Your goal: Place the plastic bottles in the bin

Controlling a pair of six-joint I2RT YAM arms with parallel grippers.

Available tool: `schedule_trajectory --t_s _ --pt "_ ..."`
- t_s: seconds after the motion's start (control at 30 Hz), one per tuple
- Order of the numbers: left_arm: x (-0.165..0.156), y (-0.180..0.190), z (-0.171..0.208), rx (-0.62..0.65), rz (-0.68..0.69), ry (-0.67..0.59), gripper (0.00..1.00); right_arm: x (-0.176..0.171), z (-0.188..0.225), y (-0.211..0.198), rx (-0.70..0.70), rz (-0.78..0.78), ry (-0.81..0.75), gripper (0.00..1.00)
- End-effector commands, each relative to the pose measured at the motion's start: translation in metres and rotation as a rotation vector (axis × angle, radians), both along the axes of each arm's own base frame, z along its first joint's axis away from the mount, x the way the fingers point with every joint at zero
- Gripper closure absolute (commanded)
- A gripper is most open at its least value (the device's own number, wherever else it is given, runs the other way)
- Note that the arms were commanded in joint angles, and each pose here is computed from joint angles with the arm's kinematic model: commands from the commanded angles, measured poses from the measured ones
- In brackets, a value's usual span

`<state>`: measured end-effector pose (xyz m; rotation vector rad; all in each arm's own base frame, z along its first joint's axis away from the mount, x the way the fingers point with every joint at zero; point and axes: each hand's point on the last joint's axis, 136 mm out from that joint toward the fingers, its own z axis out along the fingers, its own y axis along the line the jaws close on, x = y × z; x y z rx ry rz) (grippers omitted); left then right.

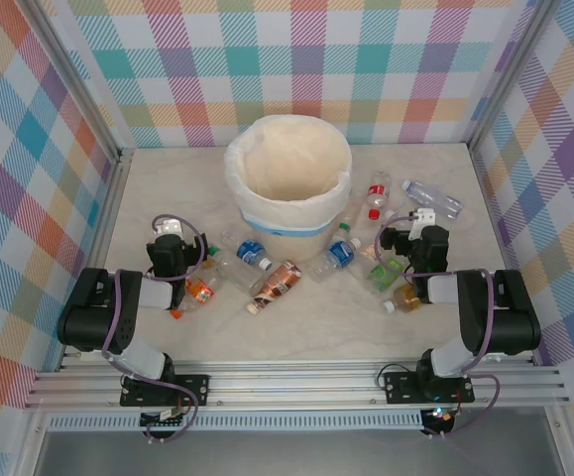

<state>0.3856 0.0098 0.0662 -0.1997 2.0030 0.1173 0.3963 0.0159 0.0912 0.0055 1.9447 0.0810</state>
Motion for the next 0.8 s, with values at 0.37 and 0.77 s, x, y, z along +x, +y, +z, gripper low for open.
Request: schedule_trajectory --t_s 0.37,0.77 --pt "0.0064 -0.0007 0.0162 -0.006 0.011 -0.062 0.00 0.0012 0.0009 -0.0001 0.003 0.006 -0.007 0.00" --pt "0.0072 -0.0044 0.0187 -0.006 -0.013 -0.060 0.00 0.0011 0.0019 0.0068 0.006 0.052 -0.006 0.00"
